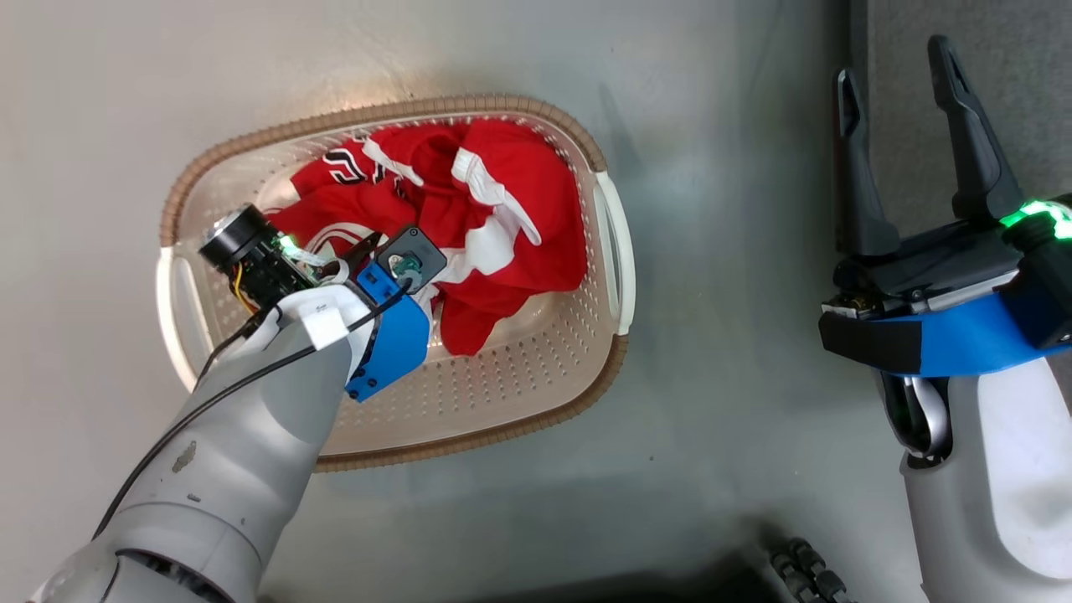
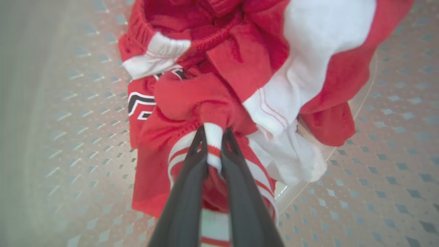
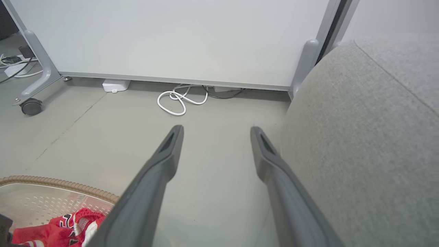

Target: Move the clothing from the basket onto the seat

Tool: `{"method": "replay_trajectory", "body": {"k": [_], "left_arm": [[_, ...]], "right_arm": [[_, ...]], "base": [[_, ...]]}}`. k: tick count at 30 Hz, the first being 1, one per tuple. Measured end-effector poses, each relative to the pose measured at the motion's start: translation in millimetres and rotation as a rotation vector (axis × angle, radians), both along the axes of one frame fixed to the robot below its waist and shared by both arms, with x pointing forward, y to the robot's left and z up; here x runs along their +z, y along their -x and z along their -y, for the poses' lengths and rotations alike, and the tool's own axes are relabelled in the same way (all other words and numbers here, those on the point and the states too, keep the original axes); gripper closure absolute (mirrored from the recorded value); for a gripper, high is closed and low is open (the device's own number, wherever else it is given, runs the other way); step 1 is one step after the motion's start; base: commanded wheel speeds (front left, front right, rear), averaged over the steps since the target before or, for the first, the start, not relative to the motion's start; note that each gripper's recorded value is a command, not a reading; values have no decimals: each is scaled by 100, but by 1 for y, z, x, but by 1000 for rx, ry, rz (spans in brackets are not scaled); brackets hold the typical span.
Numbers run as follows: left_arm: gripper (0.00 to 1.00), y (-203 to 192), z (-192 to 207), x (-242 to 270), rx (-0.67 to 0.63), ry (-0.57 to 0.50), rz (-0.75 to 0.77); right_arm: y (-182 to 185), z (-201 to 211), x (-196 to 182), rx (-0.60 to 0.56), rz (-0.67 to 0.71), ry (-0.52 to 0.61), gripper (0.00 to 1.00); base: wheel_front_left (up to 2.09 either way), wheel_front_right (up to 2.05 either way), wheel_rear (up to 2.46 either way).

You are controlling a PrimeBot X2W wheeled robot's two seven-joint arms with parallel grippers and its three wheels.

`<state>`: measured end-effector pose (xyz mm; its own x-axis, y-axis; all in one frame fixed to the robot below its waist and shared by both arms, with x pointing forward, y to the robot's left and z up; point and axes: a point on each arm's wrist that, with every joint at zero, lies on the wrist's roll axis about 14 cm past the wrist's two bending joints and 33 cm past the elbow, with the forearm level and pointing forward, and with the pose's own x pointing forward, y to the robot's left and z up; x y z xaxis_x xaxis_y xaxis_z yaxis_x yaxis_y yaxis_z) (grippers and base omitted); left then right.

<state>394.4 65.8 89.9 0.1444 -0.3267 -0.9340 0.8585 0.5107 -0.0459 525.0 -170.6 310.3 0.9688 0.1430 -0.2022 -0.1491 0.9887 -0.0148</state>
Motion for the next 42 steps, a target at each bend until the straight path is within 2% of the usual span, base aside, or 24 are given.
{"method": "replay_trajectory", "body": {"k": [13,24,32,42], "left_arm": [[100,-29,9,91,201,187,192],[100,-32,5,173,331,302,363],[100,-56,7,256,404,446,607],[100,-67,-1,373,453,629,922]], "right_arm": [[14,-5,68,11,86,-11,0],[39,-11,132,24,183,-21,0],[59,-19,166,37,240,-34,0],[86,-25,198,42,301,-54,0]], "base": [[0,0,0],[0,0,0],[0,0,0],[0,0,0]]}}
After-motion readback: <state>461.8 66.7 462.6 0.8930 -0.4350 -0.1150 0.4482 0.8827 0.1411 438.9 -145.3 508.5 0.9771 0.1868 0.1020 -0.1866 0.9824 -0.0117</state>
